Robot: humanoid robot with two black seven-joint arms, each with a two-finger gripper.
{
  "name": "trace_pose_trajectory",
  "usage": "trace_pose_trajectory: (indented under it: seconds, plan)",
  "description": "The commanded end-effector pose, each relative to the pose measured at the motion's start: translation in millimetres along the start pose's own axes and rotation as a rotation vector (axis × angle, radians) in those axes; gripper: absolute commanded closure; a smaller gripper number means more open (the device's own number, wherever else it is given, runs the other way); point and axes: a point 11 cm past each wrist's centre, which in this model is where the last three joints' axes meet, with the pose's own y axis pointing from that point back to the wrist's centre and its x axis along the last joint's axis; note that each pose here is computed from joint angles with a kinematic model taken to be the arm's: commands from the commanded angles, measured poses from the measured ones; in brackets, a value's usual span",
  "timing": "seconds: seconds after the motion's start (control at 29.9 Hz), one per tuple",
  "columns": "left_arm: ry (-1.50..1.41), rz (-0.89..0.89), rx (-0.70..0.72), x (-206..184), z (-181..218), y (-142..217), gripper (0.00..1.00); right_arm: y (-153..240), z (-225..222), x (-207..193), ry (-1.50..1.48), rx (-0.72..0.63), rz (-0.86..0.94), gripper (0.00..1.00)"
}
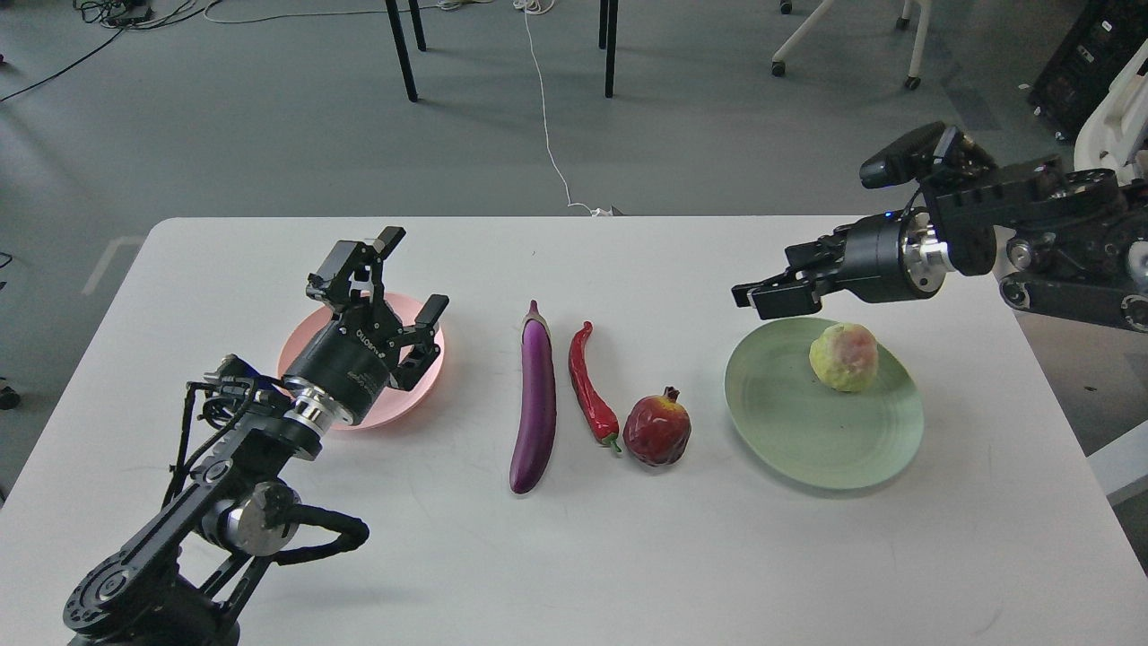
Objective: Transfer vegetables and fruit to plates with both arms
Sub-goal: 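Reach the right gripper down and grasp the red apple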
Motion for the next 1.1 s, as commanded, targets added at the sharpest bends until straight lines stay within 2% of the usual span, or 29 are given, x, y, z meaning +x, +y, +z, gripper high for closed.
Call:
trace_pose_trajectory:
  seconds: [0.0,0.2,0.33,0.84,0.97,1.04,1.07]
  plan:
    - [-0.001,-0.003,0.0,-0.9,0.6,0.9,0.01,-27.5,-43.7,0.0,0.033,0.09,-0.075,0.03]
    - [0.002,0.002,0.006,0.0,-2.2,4.1,0.01,-63.2,-70.9,-28.6,0.116,0.127,-0.225,0.03]
    - [0.007,0.01,0.006,1.2,-3.5,6.2,0.01,-79.1,-69.7,-39.9,0.131,0.12,-0.255,0.03]
    - [0.01,0.009,0.004,0.6,-3.4,5.9,0.01,-92.0,-63.0,-47.7,0.146,0.102,-0.267,0.04]
    - [0.009,0.008,0.005,0.7,-3.6,6.0,0.01,-95.8,-66.7,-52.6,0.142,0.113,-0.274,0.07]
    - [0.009,0.009,0.004,1.0,-3.2,6.0,0.01,-97.3,-68.7,-53.6,0.143,0.117,-0.28,0.11]
    - [0.009,0.01,0.003,1.4,-3.4,6.1,0.01,-97.4,-68.9,-54.1,0.144,0.117,-0.283,0.17]
